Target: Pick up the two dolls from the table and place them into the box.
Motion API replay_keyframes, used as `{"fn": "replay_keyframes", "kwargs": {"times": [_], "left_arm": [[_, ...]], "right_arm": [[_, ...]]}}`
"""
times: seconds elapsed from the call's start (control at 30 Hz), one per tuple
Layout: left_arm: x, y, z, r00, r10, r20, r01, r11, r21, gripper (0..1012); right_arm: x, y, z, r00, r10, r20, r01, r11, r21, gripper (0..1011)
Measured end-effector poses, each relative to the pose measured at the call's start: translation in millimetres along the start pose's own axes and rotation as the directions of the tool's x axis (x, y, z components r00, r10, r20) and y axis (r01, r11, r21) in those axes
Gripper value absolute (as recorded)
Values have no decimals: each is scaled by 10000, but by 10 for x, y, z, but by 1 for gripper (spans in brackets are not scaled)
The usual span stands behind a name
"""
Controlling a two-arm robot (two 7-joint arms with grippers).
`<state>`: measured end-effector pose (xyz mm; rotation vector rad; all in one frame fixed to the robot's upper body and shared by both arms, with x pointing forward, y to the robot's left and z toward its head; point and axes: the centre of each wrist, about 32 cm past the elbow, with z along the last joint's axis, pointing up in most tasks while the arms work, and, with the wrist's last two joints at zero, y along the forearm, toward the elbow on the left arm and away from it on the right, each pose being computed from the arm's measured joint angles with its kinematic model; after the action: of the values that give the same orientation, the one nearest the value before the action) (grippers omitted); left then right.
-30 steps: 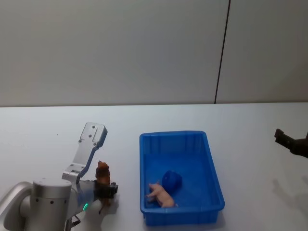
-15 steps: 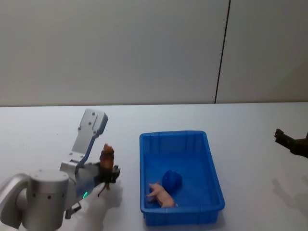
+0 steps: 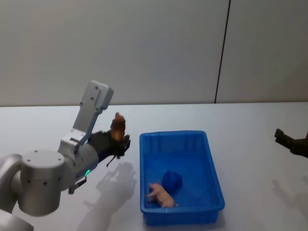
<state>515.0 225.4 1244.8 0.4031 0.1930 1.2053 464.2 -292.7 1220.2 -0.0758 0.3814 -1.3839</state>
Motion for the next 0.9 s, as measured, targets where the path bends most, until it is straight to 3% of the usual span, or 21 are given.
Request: {"fn": "replay_keyframes", "kwargs": {"times": [0.27, 0.5, 0.73, 0.9], "left_arm": [[23, 6, 153, 9953, -911, 315, 933, 9925, -785, 487], [36, -16, 260, 9803, -1901, 543, 1954, 9731, -1218, 487], [45, -78, 336, 9521, -2980, 683, 3048, 9427, -1357, 487], [47, -153, 367, 9207, -3836, 716, 3898, 9122, -1263, 487]], "right_arm": [[0, 0, 0, 10000, 0, 0, 0, 10000, 0, 1001], [0, 0, 0, 10000, 0, 0, 0, 10000, 1, 1001], [0, 0, 0, 10000, 0, 1, 0, 10000, 1, 1001], [0, 0, 0, 10000, 0, 0, 0, 10000, 0, 1001]]}}
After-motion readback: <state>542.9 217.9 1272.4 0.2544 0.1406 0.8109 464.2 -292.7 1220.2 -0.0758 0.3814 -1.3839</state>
